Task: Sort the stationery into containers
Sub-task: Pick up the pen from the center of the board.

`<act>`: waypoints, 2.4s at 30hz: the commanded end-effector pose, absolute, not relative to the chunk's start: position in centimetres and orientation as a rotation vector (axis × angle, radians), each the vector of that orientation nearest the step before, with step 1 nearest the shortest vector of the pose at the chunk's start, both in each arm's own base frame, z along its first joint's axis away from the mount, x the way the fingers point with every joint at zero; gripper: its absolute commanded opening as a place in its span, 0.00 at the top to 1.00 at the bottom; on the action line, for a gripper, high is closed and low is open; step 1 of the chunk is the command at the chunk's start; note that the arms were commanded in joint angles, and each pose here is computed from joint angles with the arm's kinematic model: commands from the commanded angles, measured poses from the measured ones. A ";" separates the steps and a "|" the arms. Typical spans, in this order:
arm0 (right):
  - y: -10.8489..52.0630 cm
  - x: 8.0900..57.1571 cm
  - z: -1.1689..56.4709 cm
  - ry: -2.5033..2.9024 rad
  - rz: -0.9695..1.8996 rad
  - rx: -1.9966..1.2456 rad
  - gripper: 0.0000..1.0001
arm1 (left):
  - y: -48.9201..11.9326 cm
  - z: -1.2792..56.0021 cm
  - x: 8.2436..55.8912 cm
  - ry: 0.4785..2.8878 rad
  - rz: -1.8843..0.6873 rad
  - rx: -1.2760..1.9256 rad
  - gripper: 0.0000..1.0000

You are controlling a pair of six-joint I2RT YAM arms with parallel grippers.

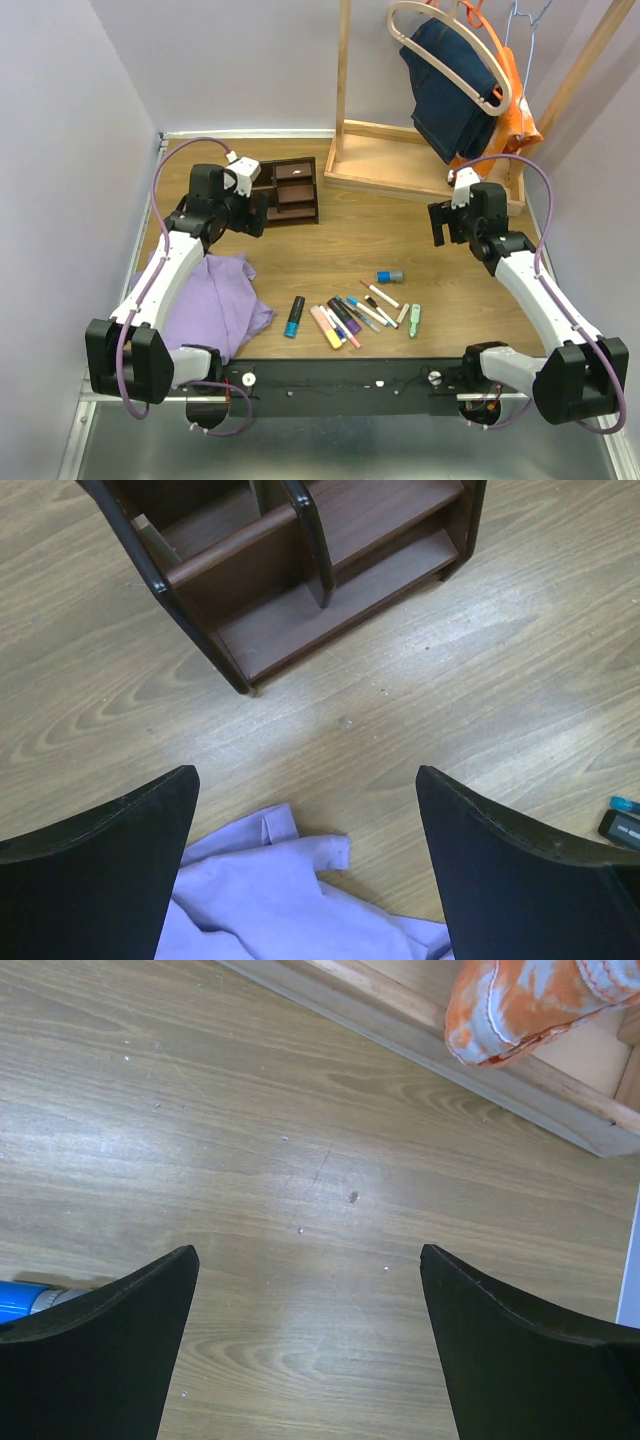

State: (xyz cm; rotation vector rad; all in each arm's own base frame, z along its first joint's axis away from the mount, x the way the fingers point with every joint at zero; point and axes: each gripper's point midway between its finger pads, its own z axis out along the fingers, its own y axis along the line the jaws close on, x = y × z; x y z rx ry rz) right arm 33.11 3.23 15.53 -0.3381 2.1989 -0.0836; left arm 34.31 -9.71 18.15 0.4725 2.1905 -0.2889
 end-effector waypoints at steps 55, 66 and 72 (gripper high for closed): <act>37.4 27.9 9.1 1.281 0.559 -2.342 0.13 | 0.5 20.3 31.9 2.261 -0.380 -0.008 0.01; 40.7 21.9 7.3 0.829 0.553 -2.581 0.17 | 1.8 20.3 31.9 2.277 -0.397 -0.165 0.01; 41.8 19.9 6.5 0.761 0.566 -2.664 0.27 | 2.1 21.0 31.6 2.266 -0.361 -0.137 0.01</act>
